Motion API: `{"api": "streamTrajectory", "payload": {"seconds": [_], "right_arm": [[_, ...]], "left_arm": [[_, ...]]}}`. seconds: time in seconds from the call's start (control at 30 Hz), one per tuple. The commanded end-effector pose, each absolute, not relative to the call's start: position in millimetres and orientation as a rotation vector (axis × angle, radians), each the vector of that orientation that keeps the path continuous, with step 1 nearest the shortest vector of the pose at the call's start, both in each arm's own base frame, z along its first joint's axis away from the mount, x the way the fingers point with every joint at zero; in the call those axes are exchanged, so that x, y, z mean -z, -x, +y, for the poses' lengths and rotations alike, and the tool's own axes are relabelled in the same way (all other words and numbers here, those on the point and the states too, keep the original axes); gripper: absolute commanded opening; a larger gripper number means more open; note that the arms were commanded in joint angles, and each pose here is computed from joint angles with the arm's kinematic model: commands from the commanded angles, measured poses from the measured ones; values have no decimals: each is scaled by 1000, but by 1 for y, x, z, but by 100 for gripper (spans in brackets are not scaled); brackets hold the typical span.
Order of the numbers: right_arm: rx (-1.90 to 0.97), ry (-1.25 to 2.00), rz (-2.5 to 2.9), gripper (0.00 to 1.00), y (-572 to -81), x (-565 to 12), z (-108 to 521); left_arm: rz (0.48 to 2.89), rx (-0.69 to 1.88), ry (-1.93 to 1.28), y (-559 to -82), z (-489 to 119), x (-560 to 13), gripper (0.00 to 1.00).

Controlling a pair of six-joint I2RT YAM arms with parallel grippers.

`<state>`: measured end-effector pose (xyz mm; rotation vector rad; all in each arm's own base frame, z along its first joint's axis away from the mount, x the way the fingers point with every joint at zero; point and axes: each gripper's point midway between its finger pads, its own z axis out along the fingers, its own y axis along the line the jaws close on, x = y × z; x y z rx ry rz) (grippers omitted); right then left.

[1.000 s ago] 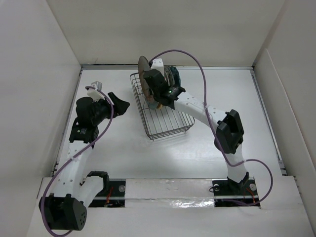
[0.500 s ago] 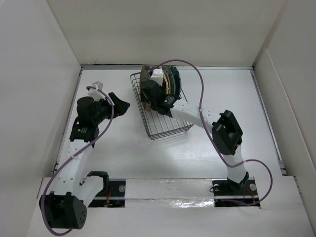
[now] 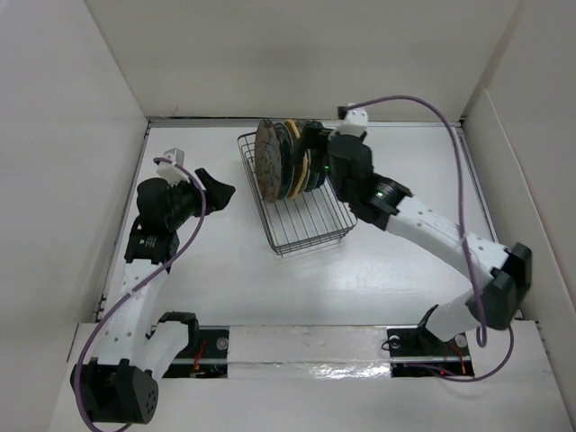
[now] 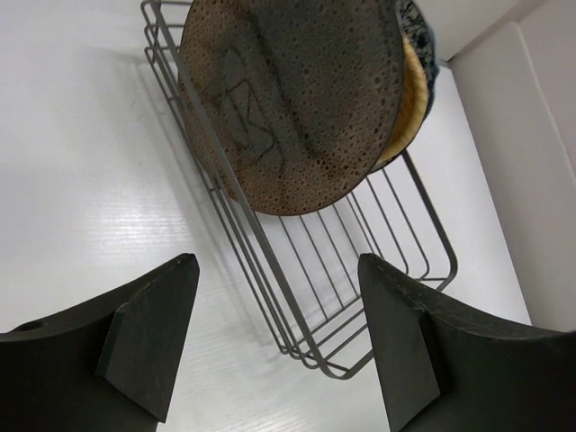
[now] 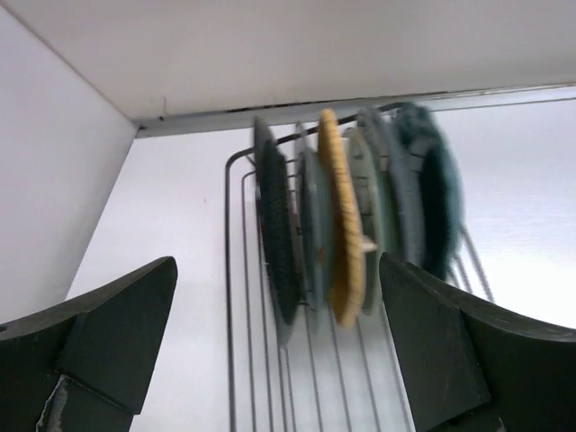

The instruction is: Load the plates into the dish rack

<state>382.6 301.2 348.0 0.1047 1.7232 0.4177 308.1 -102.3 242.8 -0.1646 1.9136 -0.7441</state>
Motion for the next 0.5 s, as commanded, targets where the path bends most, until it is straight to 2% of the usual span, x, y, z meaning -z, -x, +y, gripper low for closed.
{"api": "streamTrajectory", "payload": {"seconds": [0.0,0.07,0.3,0.37,0.47], "right_arm": [[-404,-211,1618,100,-371,-374,244],[-395,-275,1570,100,-350,-378,193],[-349,-424,1389,100,-291,-402,77],[-340,-429,1375,100,-284,-400,65],[-359,-417,1404,100,-283,-385,64]], "left_arm": [[1719,737,90,-306,-102,-307,68],[1663,756,84,-301,-103,-326,68],[1403,715,115,-267,-86,-414,69],[1338,703,112,-252,-82,-434,69],[1325,720,106,-247,-84,-433,68]]}}
